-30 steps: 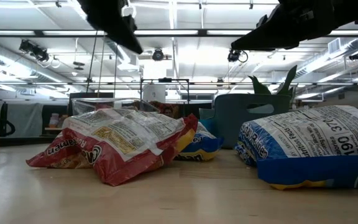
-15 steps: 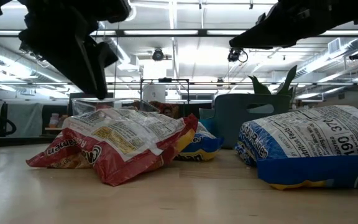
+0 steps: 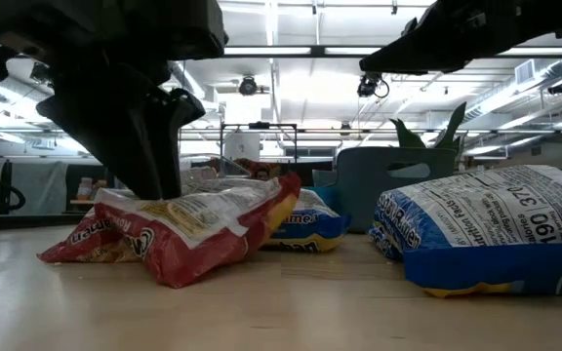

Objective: Sort Maruchan noodles
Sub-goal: Put the red noodle pack into the transparent bin

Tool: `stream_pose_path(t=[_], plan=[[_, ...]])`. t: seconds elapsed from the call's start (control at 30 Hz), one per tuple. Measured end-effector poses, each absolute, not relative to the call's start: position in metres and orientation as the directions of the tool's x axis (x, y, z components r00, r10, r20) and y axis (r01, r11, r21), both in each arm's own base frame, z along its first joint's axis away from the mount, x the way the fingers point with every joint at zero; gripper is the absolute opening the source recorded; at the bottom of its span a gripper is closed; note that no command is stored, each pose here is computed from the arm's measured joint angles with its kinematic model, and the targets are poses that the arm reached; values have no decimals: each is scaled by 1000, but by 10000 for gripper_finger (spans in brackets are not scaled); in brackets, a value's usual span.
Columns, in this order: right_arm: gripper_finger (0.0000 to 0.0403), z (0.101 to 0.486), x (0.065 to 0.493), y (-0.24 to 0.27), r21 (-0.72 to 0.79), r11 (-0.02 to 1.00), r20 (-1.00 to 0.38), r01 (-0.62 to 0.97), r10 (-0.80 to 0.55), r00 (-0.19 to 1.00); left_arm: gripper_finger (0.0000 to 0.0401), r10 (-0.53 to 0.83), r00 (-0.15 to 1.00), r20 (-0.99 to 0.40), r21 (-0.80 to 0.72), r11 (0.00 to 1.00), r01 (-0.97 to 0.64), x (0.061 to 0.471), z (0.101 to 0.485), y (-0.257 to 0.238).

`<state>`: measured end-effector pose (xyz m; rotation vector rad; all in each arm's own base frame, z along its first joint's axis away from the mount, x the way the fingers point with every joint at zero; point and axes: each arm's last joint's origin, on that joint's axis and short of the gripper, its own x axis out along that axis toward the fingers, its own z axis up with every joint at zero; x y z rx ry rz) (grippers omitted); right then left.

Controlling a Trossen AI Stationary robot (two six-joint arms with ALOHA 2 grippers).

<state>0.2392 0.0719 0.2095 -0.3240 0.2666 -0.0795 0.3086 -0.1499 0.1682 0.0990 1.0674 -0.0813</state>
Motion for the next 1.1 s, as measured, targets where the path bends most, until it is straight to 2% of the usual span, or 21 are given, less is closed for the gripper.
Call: stream_pose_path(t=[0.13, 0.33, 0.53, 0.6, 0.73, 0.87, 1.0, 1.1], plan=[[90, 209, 239, 72, -327, 945, -247, 35, -121, 962, 93, -16, 476, -879, 63, 987, 148, 308, 169, -149], [90, 209, 239, 71, -316, 948, -247, 38, -121, 962, 12, -12, 467, -884, 65, 987, 150, 307, 169, -150], [90, 209, 239, 72, -312, 950, -247, 36, -118, 962, 6, 30, 388, -921, 87, 988, 131, 308, 193, -151], [90, 209, 239, 72, -311, 950, -247, 36, -118, 962, 7, 26, 355, -935, 50, 997, 59, 309, 201, -149], [90, 209, 239, 72, -311, 950, -247, 36, -117, 962, 43, 31, 298, -954, 0, 995, -103, 305, 202, -146], [90, 209, 239, 72, -303, 952, -248, 35, -114, 962, 114, 45, 297, -954, -13, 981, -193, 304, 201, -148], [90, 209, 239, 72, -299, 954, -247, 36, -114, 962, 177, 45, 305, -951, -23, 976, -216, 302, 195, -149], [90, 209, 239, 72, -308, 951, -247, 34, -114, 962, 200, 69, 299, -952, 5, 977, -211, 297, 183, -147]])
